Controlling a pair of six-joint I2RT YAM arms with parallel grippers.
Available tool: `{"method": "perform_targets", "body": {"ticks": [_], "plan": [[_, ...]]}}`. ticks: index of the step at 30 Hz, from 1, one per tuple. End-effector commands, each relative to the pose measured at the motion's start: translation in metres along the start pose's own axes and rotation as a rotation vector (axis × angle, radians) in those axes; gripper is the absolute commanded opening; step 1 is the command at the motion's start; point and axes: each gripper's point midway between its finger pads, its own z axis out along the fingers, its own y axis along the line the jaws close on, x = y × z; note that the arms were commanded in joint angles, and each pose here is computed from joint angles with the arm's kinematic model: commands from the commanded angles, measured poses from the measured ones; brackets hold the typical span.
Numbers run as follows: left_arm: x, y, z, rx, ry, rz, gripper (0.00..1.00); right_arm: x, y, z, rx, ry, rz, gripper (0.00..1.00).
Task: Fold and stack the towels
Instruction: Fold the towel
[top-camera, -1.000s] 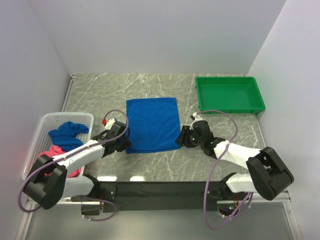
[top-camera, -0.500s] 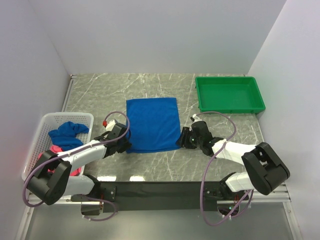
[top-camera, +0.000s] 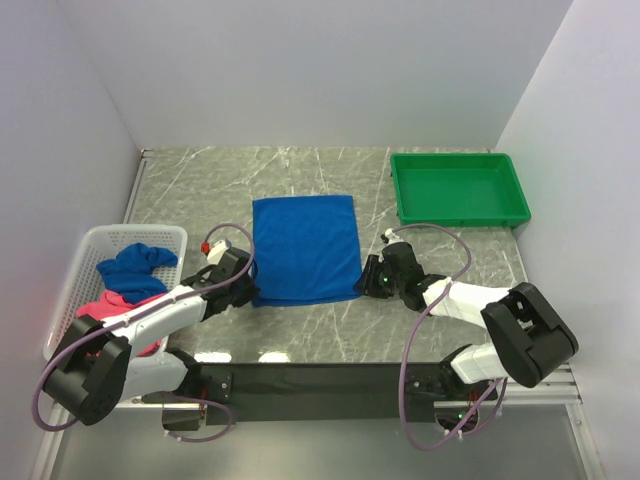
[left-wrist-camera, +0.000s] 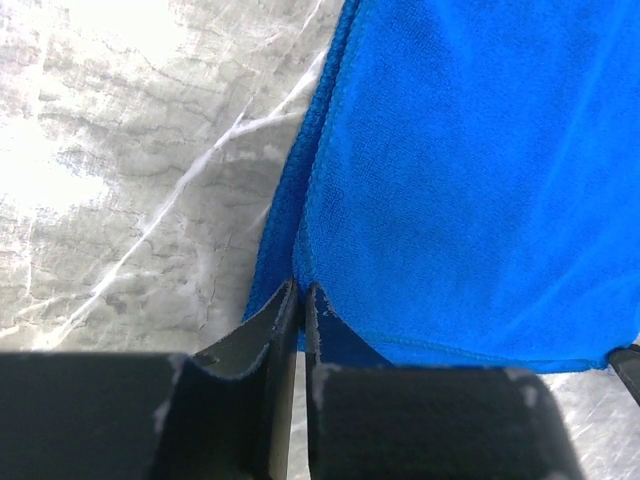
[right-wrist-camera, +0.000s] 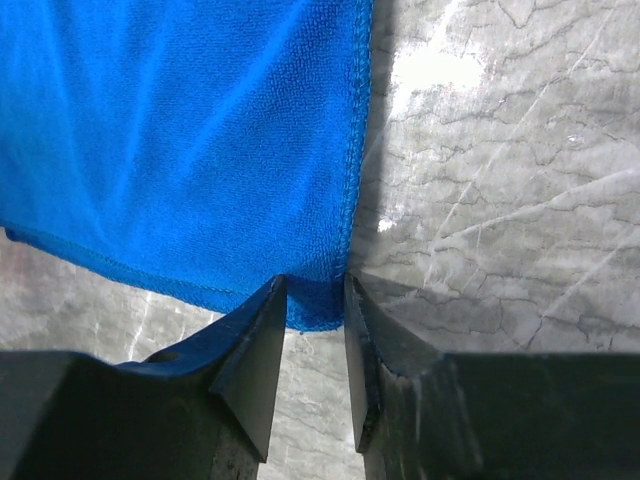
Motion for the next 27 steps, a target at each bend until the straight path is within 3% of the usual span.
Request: {"method": "perform_targets", "body": {"ticks": [1, 4, 10, 24, 27], "plan": [[0.0, -0.004, -0.001, 0.029, -0.008, 0.009, 0.11, -0.013, 0.007, 0.001, -0.016, -0.028, -0.004, 0.36], [0.0, -0.007, -0.001, 0.038, -0.001, 0.014, 0.05, -0.017, 0.011, -0.001, -0.024, -0.038, -0.009, 0.31], [-0.006, -0.012, -0.006, 0.049, -0.016, 0.018, 0.03, -0.026, 0.017, -0.009, -0.031, -0.061, -0.027, 0.31], [-0.005, -0.014, -0.008, 0.063, -0.01, 0.019, 0.03, -0.032, 0.028, -0.008, -0.063, -0.056, -0.027, 0.31], [-0.004, -0.013, -0.007, 0.059, -0.009, 0.02, 0.02, -0.03, 0.024, -0.006, -0.049, -0.047, -0.025, 0.27]]}}
